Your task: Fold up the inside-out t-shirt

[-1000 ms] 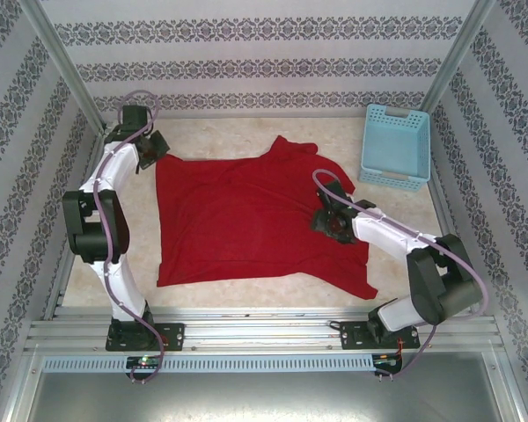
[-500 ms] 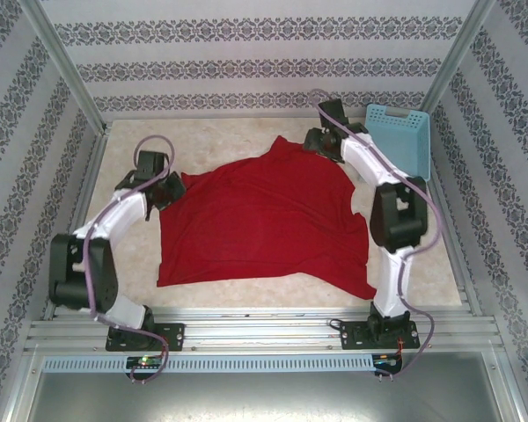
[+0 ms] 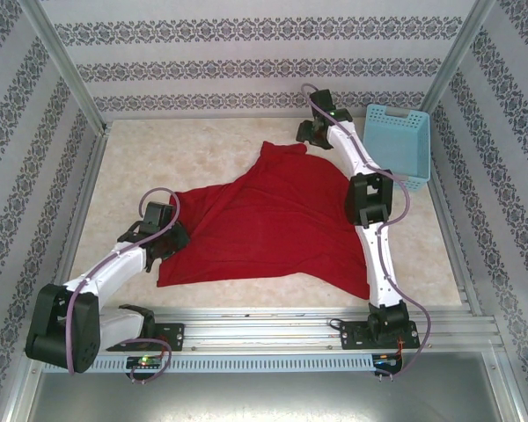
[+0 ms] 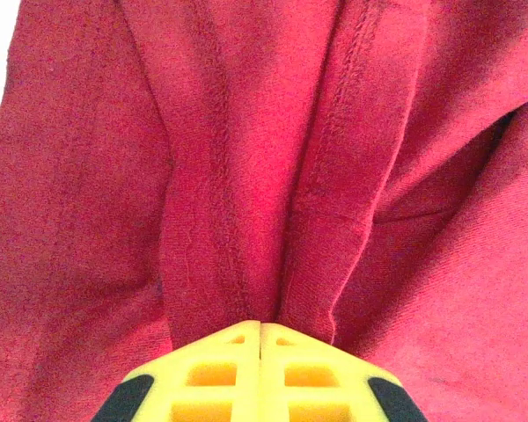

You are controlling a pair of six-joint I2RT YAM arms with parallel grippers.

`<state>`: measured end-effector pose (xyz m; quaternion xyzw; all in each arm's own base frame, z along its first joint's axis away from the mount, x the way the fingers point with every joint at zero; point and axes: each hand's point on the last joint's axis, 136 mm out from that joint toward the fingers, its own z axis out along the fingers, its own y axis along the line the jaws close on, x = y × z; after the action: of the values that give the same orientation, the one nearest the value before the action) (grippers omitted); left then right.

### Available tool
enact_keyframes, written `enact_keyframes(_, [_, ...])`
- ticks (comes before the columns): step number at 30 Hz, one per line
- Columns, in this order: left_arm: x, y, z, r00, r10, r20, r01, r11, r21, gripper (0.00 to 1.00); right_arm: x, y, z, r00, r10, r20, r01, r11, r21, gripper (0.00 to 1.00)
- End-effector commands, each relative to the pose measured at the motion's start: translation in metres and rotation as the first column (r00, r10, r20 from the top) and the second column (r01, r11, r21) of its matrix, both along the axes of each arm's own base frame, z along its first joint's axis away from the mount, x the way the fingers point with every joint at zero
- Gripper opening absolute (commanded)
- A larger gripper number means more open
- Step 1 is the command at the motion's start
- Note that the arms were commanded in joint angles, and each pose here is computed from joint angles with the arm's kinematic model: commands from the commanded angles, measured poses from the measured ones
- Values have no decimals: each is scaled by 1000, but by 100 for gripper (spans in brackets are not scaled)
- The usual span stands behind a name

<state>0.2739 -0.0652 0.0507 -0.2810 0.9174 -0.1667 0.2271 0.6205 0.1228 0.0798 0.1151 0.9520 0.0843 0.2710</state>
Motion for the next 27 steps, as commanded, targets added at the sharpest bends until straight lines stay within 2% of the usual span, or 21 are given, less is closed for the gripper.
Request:
enact_keyframes(1, [5,0,4,999,13,39,-13,1000,3,0,-7,3,-14,997,43,-65,-41,999,29,66])
enact_keyframes(7, [8,1,7,998,20,52,-20,1000,6,0,-13,22,-35,992,78,-100,-74,996,42,64])
enact_keyframes(10, [9,1,10,998,24,66,-25,1000,1,0,-13,19,-42,992,57,-115,-52,997,49,58])
enact_keyframes(13, [8,2,11,997,27,70,-27,1000,1,0,-10,22,-46,992,62,-108,-56,997,57,46])
enact_keyframes(18, [5,5,11,997,32,71,-33,999,18,0,-2,25,-35,995,80,-61,-77,995,57,15])
enact_keyframes(20, [5,7,11,997,32,70,-34,999,28,0,1,23,-23,996,82,-37,-80,995,54,2])
enact_keyframes(21, [5,7,11,997,32,70,-34,999,33,0,2,20,-12,997,75,-20,-74,996,40,0])
enact_keyframes(27, [10,17,19,997,34,76,-40,996,78,0,-10,-10,87,990,71,120,-62,995,-75,0])
